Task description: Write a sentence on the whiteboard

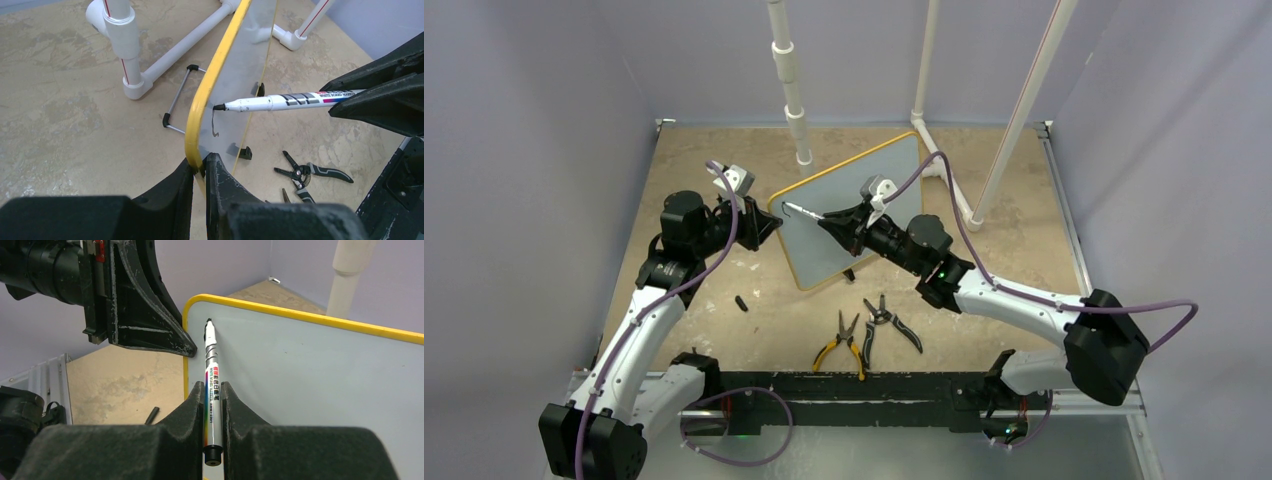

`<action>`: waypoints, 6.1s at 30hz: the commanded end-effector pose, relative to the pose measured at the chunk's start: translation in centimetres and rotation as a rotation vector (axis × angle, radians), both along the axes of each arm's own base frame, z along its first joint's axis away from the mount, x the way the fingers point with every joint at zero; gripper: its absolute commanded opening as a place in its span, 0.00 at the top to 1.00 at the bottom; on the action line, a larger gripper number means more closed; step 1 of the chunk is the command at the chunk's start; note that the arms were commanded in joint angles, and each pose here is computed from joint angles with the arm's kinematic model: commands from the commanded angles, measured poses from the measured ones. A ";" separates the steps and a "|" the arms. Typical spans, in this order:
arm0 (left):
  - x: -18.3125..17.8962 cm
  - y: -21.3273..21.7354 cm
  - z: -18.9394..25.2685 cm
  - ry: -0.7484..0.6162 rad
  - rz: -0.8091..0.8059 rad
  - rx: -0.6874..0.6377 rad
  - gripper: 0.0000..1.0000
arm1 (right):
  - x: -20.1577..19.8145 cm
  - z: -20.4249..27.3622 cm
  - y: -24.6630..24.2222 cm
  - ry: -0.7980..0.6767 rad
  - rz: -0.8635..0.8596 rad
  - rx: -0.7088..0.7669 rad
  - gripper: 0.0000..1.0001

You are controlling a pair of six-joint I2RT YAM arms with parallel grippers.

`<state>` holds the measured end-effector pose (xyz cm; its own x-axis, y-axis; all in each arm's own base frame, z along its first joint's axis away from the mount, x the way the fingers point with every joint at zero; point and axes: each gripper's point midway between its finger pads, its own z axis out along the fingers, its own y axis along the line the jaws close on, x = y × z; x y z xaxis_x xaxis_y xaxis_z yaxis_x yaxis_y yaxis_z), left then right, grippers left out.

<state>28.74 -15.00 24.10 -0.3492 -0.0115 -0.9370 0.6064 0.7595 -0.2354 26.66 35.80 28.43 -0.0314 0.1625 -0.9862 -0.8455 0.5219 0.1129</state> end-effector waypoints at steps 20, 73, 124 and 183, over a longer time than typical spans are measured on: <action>0.3 0.6 0.0 -0.040 0.017 0.030 1.00 | 1.2 0.7 -2.3 0.027 -0.143 0.018 1.00; 0.2 0.5 0.0 -0.043 0.015 0.029 1.00 | 0.8 -1.2 -2.8 0.079 -0.180 0.007 1.00; 0.1 0.6 -0.1 -0.039 0.018 0.029 1.00 | -1.7 -0.7 -0.8 0.049 -0.014 0.036 1.00; 0.6 1.0 -1.2 -0.012 0.042 0.054 1.00 | 1.0 2.4 -2.1 -0.045 -0.057 0.068 1.00</action>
